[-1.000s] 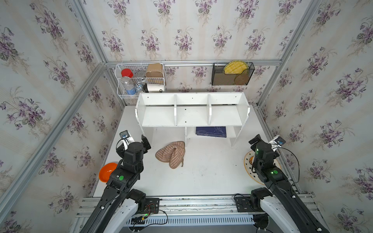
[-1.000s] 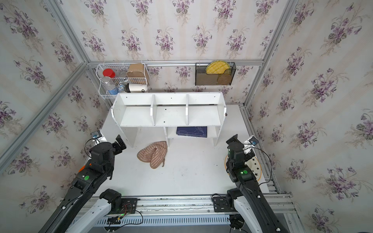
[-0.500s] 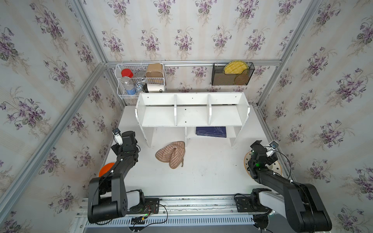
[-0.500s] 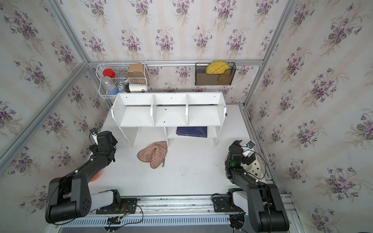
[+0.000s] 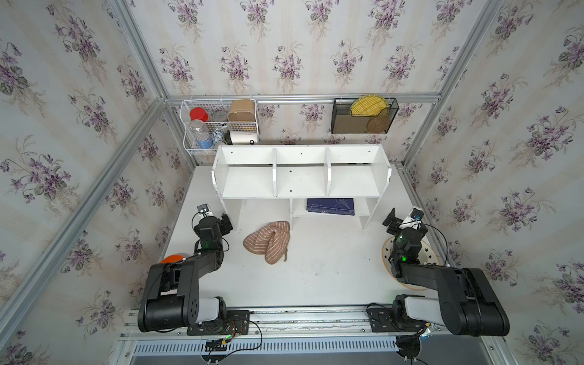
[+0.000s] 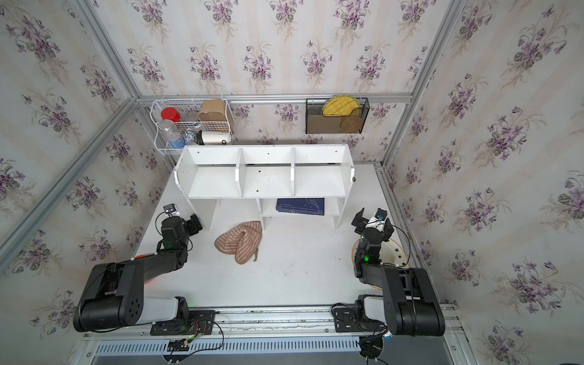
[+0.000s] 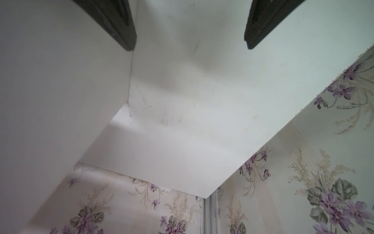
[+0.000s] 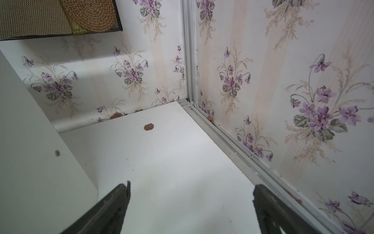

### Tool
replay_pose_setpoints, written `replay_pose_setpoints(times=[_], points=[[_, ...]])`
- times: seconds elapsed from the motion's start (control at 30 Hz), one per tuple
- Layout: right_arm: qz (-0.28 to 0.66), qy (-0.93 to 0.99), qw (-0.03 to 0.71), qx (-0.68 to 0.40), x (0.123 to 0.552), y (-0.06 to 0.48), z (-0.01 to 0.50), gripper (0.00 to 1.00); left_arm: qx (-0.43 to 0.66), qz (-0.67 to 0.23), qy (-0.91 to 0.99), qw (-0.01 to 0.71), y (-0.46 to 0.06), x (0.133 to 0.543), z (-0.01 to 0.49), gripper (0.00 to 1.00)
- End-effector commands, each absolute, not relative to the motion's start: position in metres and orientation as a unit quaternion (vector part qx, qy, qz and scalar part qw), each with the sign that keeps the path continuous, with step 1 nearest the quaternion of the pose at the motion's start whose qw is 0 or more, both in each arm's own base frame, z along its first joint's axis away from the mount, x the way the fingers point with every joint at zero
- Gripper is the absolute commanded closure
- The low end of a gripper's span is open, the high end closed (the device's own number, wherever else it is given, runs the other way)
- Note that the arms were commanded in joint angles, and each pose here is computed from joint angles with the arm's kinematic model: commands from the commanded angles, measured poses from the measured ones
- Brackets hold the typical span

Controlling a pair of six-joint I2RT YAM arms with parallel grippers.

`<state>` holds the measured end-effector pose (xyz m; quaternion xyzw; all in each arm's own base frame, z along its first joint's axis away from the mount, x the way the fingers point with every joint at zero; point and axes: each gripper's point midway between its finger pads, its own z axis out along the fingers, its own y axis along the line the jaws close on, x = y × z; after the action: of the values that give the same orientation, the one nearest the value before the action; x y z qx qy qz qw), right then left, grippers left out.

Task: Wipe the bookshelf clean with a cloth
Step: Adjust the shelf at the center of the board.

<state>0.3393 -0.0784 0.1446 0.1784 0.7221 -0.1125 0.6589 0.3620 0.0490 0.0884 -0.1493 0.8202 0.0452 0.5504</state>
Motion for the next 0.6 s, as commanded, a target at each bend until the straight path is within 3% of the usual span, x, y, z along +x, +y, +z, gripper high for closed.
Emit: replay_pose_setpoints(times=[0.0,0.1,0.3,0.57], points=[[-0.037,0.737,0.656,0.159,0.353,-0.075,0.141,0.00,-0.063,0.043,0.786,0.613,0.024,0.376,0.106,0.07],[-0.013,0.750,0.648,0.134,0.358,-0.068,0.138,0.00,-0.085,0.054,0.783,0.614,0.030,0.376,0.103,0.03],[-0.049,0.701,0.704,0.102,0.323,-0.048,0.157,0.00,-0.067,0.056,0.789,0.608,0.027,0.385,0.101,0.03],[-0.053,0.759,0.648,0.042,0.365,-0.023,0.138,0.00,-0.069,0.054,0.803,0.590,0.026,0.389,0.098,0.02]])
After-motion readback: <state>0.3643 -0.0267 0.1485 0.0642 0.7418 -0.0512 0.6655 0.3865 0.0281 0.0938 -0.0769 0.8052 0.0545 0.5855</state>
